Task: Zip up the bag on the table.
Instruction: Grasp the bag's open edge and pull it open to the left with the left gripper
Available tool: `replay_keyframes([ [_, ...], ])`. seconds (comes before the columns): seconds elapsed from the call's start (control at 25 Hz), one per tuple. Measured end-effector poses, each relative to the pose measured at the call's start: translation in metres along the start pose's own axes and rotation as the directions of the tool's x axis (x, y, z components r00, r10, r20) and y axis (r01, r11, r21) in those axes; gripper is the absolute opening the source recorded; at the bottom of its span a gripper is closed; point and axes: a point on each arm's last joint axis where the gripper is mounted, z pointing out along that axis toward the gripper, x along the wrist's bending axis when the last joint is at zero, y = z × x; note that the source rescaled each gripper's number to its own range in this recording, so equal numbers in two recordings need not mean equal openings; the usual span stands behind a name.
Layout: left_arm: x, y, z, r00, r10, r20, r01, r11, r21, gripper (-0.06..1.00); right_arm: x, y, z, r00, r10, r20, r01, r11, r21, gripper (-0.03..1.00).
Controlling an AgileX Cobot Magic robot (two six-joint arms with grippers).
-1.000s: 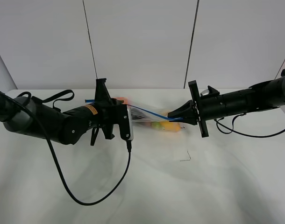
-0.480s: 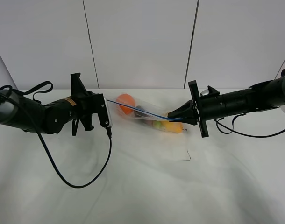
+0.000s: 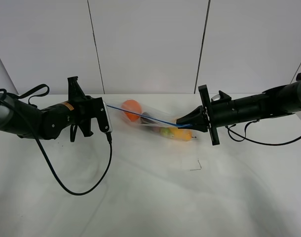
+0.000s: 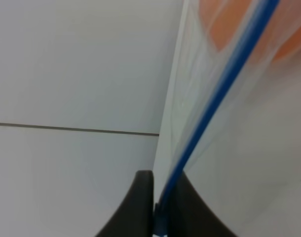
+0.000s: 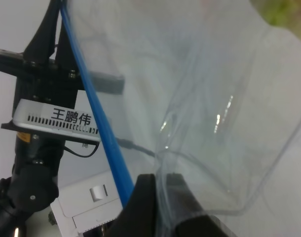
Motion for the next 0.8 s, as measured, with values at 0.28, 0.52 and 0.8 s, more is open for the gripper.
replay_keyframes([
  [0.28, 0.0023, -0.0081, 0.0003, 0.998, -0.068, -0.017, 0.069, 0.997, 0.043, 0.56, -0.0017, -0.0020, 0.0000, 1.000, -0.011, 0.019, 0.011, 1.000, 0.022, 0.00],
  [0.52, 0.0025, -0.0085, 0.0003, 0.983, -0.182, -0.023, 0.183, 0.982, 0.042, 0.97, -0.0021, -0.0023, 0.0000, 1.000, -0.013, 0.023, 0.013, 1.000, 0.026, 0.00],
  [0.8, 0.0025, -0.0086, 0.0003, 0.943, -0.331, -0.029, 0.332, 0.942, 0.039, 1.00, -0.0021, -0.0024, 0.0000, 1.000, -0.014, 0.023, 0.013, 1.000, 0.026, 0.00],
])
